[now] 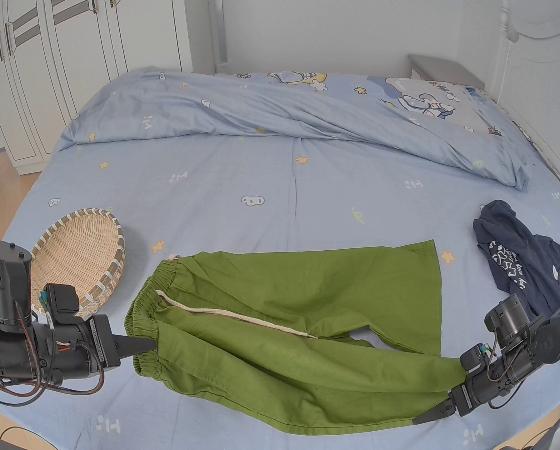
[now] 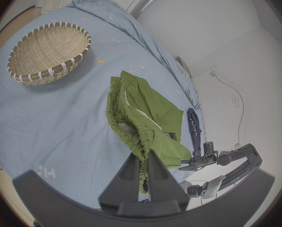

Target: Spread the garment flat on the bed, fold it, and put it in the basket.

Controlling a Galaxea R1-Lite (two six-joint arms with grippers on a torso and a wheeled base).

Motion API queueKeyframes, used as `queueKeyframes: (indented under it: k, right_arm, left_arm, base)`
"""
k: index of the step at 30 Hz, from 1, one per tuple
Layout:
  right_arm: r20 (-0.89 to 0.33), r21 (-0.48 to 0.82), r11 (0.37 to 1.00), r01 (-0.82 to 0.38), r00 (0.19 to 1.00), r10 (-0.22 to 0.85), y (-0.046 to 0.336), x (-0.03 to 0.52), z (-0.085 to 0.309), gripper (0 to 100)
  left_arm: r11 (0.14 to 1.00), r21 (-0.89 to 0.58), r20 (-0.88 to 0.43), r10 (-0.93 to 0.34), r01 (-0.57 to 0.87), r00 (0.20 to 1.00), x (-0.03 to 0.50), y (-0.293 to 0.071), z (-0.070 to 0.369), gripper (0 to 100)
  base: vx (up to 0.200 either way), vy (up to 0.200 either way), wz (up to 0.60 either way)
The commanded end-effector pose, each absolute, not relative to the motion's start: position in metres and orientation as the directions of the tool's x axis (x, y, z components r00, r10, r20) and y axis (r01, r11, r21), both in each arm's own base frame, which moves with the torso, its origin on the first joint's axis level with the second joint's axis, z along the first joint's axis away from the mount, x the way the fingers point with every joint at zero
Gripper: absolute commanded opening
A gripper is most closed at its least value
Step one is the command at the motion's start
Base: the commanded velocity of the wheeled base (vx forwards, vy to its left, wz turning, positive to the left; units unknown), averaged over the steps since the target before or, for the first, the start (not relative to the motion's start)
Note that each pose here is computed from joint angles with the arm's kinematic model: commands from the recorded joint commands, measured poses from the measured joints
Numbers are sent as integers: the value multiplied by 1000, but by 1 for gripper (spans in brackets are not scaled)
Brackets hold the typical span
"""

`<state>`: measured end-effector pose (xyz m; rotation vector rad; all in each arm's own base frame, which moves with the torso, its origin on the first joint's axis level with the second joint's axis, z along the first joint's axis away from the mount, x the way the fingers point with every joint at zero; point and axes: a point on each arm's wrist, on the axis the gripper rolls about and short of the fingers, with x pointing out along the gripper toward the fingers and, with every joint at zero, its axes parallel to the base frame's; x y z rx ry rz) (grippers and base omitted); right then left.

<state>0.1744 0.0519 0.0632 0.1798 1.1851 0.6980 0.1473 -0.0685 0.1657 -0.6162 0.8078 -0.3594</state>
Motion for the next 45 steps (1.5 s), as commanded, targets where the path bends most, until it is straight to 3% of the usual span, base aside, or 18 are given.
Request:
queueKeyframes:
  k: [1, 2, 15, 24, 32, 45]
  right_arm:
    - [-790, 482, 779, -402, 184, 584, 52, 172, 60, 100]
    - [-791, 482, 778, -402, 181, 584, 52, 171, 60, 0]
    - [-789, 482, 779, -401, 188, 584, 50, 166, 63, 0]
    - [-757, 481, 797, -366, 284, 588, 37, 146, 94, 0]
    - [-776, 490, 803, -340, 248, 579, 30, 113, 112, 0]
    - [-798, 498, 811, -307, 203, 567, 27, 98, 99, 0]
  left_arm:
    - [770, -635, -561, -518, 66, 645, 148, -68, 165, 0]
    - [769, -635, -560, -519, 67, 646, 148, -69, 166, 0]
    - [772, -633, -568, -517, 61, 640, 147, -68, 163, 0]
    - [813, -575, -618, -505, 92, 603, 142, -63, 146, 0]
    - [825, -556, -670, -513, 95, 537, 132, -53, 125, 0]
    - [831, -545, -723, -532, 110, 441, 123, -51, 103, 0]
  base:
    - [0, 0, 0]
    - [0, 0, 0]
    - [0, 0, 0]
    - [0, 0, 0]
    - [0, 0, 0]
    - [0, 0, 0]
